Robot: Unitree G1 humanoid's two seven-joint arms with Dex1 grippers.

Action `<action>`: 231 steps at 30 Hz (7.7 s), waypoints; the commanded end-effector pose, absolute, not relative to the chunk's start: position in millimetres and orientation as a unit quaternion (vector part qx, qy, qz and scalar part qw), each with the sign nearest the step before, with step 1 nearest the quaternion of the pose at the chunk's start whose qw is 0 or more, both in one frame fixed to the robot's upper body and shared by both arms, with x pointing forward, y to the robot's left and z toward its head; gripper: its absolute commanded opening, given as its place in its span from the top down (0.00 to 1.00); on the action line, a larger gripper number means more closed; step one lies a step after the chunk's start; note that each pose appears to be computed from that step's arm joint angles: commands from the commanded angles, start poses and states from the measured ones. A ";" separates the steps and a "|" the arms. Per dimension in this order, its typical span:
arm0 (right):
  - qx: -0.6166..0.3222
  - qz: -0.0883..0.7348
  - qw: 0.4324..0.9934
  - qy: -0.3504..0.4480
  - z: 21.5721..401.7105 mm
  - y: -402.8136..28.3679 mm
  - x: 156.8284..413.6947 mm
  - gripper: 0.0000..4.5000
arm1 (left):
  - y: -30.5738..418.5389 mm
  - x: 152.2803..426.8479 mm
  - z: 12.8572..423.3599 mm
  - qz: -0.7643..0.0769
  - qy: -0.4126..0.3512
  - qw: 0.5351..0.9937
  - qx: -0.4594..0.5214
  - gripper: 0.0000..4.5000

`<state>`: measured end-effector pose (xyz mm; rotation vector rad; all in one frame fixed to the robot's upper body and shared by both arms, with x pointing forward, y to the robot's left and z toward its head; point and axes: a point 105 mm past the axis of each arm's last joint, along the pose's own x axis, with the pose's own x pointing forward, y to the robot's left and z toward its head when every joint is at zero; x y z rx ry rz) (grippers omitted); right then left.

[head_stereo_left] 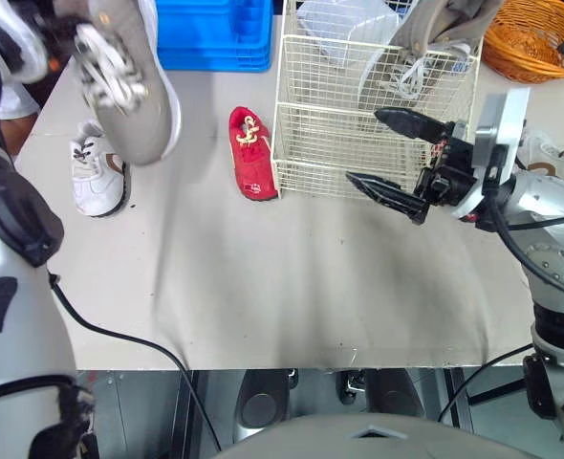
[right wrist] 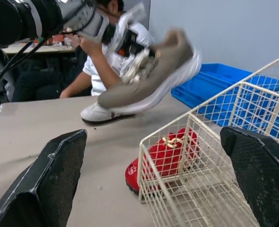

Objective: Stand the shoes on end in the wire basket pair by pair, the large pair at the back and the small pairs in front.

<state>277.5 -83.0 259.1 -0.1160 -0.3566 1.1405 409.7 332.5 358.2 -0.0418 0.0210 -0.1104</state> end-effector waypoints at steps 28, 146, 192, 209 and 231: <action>-0.029 0.372 0.878 -0.301 294.5 -129.1 274.6 0.00 | 118.3 365.0 483.5 -0.182 -0.561 0.806 -0.044 0.95; -0.416 0.168 0.830 -0.330 259.4 -256.1 240.9 0.98 | 82.0 292.0 278.8 -0.676 -0.051 0.704 0.214 0.00; -0.464 0.412 0.660 -0.423 273.1 -138.5 253.2 0.21 | 71.2 311.4 245.4 -0.690 0.010 0.697 0.196 0.90; 0.173 0.420 0.887 -0.083 247.8 -109.8 249.7 0.06 | 48.8 305.0 249.9 -0.655 -0.084 0.744 0.105 0.90; 0.182 0.373 0.899 -0.142 269.5 -117.8 264.3 1.00 | 48.9 305.5 251.6 -0.648 -0.081 0.750 0.106 0.43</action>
